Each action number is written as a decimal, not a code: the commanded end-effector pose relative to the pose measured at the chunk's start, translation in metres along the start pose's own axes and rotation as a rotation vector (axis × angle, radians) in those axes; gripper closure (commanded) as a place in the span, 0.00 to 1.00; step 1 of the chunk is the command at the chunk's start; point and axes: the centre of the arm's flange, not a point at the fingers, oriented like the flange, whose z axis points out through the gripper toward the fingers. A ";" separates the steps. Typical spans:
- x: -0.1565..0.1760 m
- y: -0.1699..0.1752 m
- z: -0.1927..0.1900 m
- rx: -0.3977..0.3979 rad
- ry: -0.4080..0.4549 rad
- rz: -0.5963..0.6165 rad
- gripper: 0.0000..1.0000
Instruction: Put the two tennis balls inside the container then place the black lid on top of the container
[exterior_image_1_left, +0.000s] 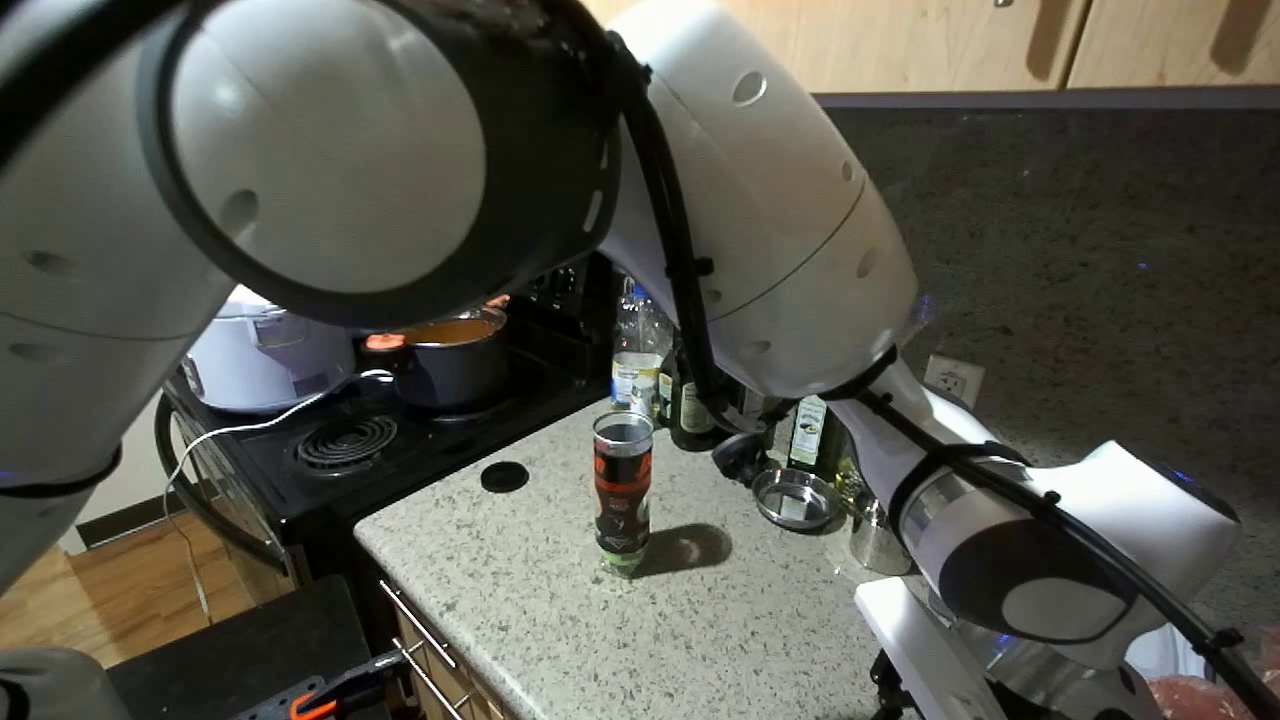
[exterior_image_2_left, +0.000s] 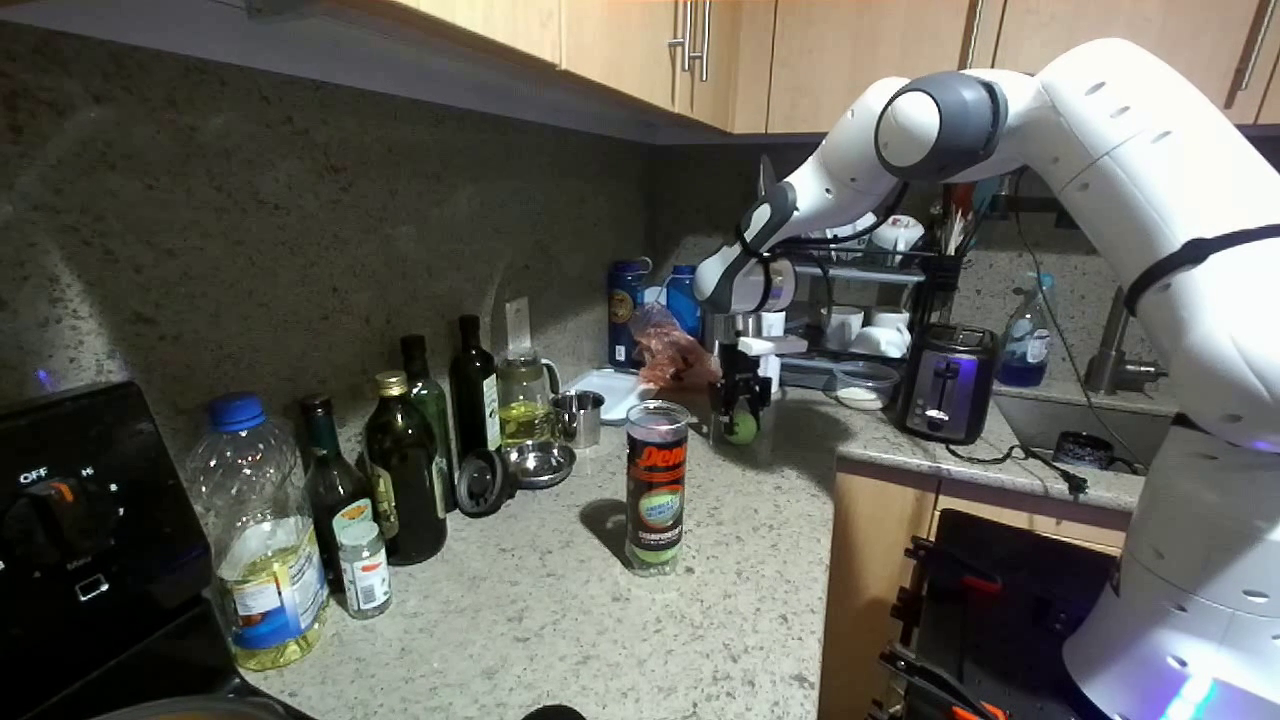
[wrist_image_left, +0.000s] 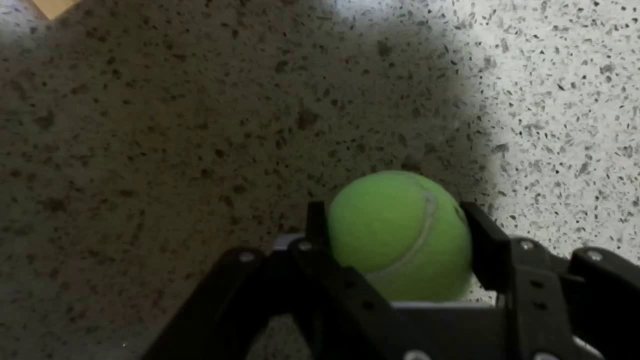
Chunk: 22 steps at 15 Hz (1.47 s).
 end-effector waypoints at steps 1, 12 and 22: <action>-0.005 -0.014 -0.016 0.011 0.009 -0.013 0.58; -0.028 -0.050 -0.062 -0.014 0.098 -0.099 0.58; -0.099 -0.082 -0.080 -0.052 0.261 -0.222 0.58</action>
